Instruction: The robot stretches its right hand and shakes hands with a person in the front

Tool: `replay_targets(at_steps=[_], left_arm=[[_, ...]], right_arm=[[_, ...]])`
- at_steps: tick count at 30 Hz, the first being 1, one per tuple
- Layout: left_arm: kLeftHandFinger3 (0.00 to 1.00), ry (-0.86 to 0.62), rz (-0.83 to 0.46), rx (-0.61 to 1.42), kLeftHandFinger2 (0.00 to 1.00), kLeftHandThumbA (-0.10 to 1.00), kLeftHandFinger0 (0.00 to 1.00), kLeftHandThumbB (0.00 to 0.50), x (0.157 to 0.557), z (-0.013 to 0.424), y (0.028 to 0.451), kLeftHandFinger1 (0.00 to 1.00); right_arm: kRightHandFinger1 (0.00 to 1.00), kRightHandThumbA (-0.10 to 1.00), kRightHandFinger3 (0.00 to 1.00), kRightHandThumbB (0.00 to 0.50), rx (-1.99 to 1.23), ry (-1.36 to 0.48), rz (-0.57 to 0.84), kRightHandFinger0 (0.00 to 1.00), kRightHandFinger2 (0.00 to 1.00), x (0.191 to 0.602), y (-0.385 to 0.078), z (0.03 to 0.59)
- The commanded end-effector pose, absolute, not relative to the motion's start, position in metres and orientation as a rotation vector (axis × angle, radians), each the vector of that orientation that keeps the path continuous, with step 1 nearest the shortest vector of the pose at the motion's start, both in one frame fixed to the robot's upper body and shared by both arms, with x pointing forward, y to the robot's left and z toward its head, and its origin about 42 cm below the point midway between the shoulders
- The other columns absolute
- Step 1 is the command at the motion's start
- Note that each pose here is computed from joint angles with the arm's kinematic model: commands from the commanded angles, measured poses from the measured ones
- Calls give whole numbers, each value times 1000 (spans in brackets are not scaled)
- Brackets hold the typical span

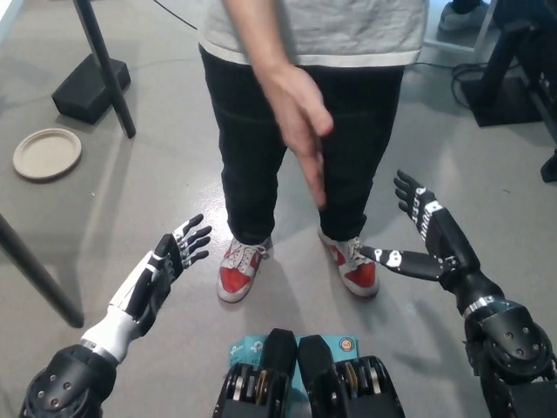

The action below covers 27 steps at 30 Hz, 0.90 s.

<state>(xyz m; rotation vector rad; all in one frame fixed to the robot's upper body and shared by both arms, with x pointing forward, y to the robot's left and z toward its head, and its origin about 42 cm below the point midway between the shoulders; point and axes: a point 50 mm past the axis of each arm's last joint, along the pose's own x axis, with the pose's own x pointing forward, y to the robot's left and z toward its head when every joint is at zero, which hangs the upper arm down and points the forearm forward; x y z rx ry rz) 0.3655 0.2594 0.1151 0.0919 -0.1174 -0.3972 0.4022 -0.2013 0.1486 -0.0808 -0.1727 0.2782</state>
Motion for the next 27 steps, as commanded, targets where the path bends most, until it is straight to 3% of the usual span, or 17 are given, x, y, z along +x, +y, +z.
replay_targets(at_steps=[1, 5, 8, 12, 19, 20, 24, 27], left_arm=[[1000, -214, -362, 149, 1000, 1000, 1000, 290, 367, 125, 265, 1000], [1000, -219, -356, 153, 1000, 1000, 1000, 255, 366, 123, 263, 1000], [1000, -206, -358, 179, 1000, 1000, 1000, 271, 366, 125, 264, 1000], [1000, -220, -357, 173, 1000, 1000, 1000, 245, 366, 125, 265, 1000], [1000, -223, -355, 182, 1000, 1000, 1000, 246, 367, 126, 265, 1000], [1000, -219, -357, 183, 1000, 1000, 1000, 266, 367, 126, 264, 1000], [1000, -208, -364, 190, 1000, 1000, 1000, 261, 367, 128, 264, 1000], [1000, -211, -368, 191, 1000, 1000, 1000, 253, 368, 128, 265, 1000]], right_arm=[[1000, 1000, 1000, 456, -41, -284, 302, 1000, 1000, 406, -184, 194], [1000, 1000, 1000, 500, -25, -305, 326, 1000, 1000, 412, -171, 218], [1000, 1000, 1000, 500, -34, -315, 341, 1000, 1000, 419, -164, 238], [1000, 1000, 1000, 500, -38, -364, 382, 1000, 1000, 429, -154, 260], [1000, 1000, 1000, 405, -165, -386, 404, 1000, 1000, 455, -134, 294], [1000, 1000, 1000, 393, -170, -387, 406, 1000, 1000, 461, -129, 296], [1000, 1000, 1000, 471, -265, -326, 394, 1000, 1000, 482, -117, 297], [1000, 1000, 1000, 497, -341, -287, 394, 1000, 1000, 498, -109, 293]])
